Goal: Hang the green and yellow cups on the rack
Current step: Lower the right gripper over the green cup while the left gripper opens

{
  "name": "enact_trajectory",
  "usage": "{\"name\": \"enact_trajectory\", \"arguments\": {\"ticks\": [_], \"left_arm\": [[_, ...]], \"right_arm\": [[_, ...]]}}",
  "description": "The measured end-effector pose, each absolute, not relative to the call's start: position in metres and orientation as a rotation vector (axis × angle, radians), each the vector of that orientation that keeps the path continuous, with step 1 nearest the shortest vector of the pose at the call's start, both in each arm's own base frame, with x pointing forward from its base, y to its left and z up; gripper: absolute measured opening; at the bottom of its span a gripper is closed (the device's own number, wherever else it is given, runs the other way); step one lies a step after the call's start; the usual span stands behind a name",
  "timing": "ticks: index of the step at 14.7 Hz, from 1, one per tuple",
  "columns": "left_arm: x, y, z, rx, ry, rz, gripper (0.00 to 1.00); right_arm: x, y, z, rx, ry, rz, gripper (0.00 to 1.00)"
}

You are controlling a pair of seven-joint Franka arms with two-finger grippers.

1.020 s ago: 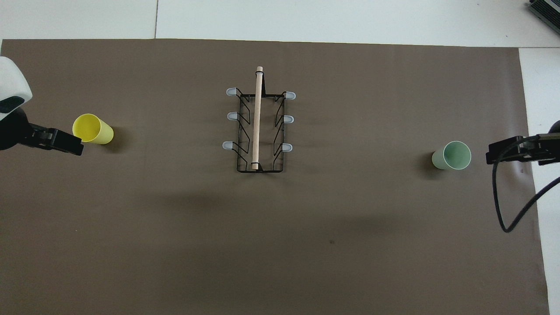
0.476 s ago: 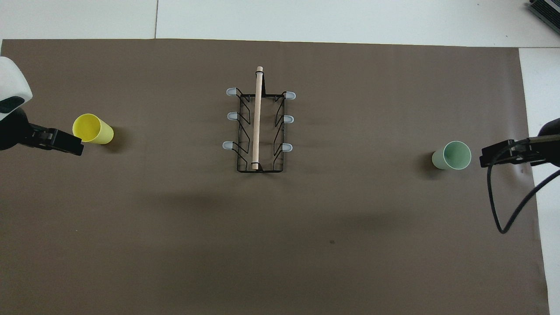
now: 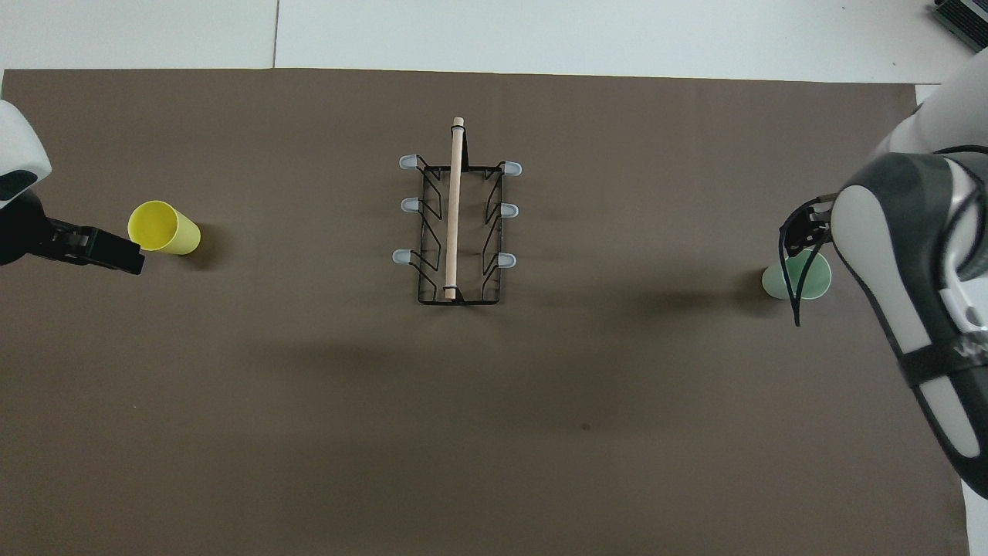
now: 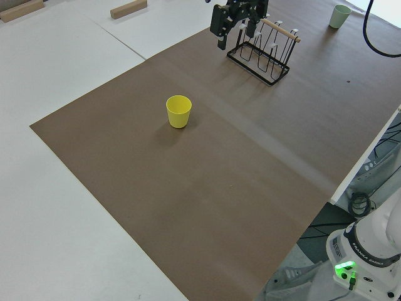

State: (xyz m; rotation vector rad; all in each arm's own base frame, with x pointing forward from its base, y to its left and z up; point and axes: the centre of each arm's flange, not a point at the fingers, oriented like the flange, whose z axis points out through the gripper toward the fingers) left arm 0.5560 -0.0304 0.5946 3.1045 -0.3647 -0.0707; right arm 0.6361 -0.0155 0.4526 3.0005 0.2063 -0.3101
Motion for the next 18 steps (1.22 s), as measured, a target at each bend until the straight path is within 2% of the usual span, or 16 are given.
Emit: {"name": "enact_trajectory", "arguments": {"ticks": [3,7,13,18], "left_arm": [[0.556,-0.027,0.595,3.107,-0.345,-0.071,1.00],[0.559,-0.016,0.589,3.092,-0.296,-0.083,1.00],[0.588,0.008,0.565,3.047,-0.159,-0.120,1.00],[0.615,0.022,0.538,2.981,0.197,-0.171,1.00]], "right_arm": [[0.654,0.002,0.396,2.860,0.461,-0.432,1.00],[0.664,0.063,0.317,2.560,0.839,-0.575,0.97],[0.644,0.073,0.279,2.111,1.316,-0.858,0.98],[0.606,0.082,0.251,1.839,1.411,-0.973,0.98]]}}
